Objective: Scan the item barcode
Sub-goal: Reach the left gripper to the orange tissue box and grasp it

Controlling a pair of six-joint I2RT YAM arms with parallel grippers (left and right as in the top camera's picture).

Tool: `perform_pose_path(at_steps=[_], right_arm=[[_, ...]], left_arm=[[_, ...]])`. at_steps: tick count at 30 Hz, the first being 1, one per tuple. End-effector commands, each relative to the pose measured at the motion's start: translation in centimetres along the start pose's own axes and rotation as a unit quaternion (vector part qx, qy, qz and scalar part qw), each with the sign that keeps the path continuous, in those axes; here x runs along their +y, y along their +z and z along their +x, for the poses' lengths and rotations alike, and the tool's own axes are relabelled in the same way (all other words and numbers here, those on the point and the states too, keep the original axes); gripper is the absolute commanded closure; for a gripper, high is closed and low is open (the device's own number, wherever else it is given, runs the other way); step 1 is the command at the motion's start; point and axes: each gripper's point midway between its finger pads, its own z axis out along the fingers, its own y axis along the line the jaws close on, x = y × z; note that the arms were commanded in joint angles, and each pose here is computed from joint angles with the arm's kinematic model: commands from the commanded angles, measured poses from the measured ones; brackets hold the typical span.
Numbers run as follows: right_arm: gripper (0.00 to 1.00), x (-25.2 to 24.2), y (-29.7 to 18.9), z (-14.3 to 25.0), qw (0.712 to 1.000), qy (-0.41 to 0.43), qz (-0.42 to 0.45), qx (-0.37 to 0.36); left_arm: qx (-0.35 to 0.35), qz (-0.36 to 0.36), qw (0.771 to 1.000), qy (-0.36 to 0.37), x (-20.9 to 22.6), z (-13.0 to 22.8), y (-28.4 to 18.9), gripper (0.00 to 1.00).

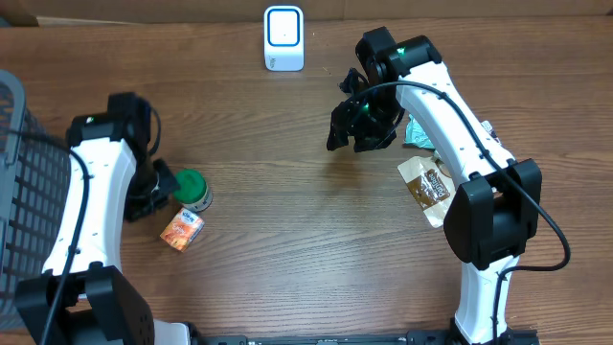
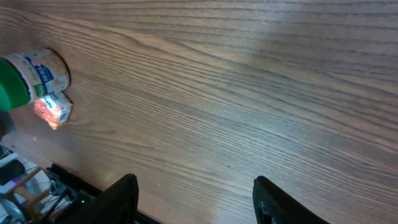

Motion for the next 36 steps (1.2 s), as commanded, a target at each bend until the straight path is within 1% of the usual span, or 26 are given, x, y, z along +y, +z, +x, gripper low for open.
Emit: perform_pose_path(at_steps=[1,5,8,12,15,20,24,31,36], right_arm=[[0.39,0.2,-1.0,-0.4,1.000,-0.015,0.008,-0.018],[0.38,0.2,-1.0,-0.5,1.000,-0.016,0.008,-0.019],[0.35,0.2,-1.0,-0.6,1.000,-0.017,0.008,-0.021],[0.35,0.1,-1.0,-0.7,0.999,-0.018,0.011,-0.025],[0.35,0.2,-1.0,-0.7,0.999,-0.018,0.011,-0.025],[0.35,0.1,-1.0,-0.7,1.000,-0.017,0.011,-0.023],[0.35,0.1,-1.0,-0.7,1.000,-0.017,0.011,-0.023],[0.35,0.2,-1.0,-0.6,1.000,-0.018,0.011,-0.023],[0.35,0.2,-1.0,-0.6,1.000,-0.018,0.011,-0.023]], left_arm=[[0.005,0.003,0.998,-0.061,2.0,0.4,0.7,0.95],[0.031,-0.008,0.996,-0.088,3.6,1.2,3.0,0.96],[0.046,-0.005,0.995,-0.094,3.7,2.2,5.6,0.96],[0.058,0.037,0.994,-0.089,1.7,3.7,8.9,0.96],[0.053,0.068,0.993,-0.083,0.2,4.1,10.7,0.96],[0.020,0.089,0.993,-0.081,-0.9,3.5,12.3,0.96],[-0.018,0.110,0.991,-0.069,-2.3,2.0,12.3,0.96],[-0.099,0.153,0.983,-0.001,-6.4,-0.5,10.9,0.96],[-0.137,0.176,0.973,0.064,-9.7,-0.5,9.8,0.96]])
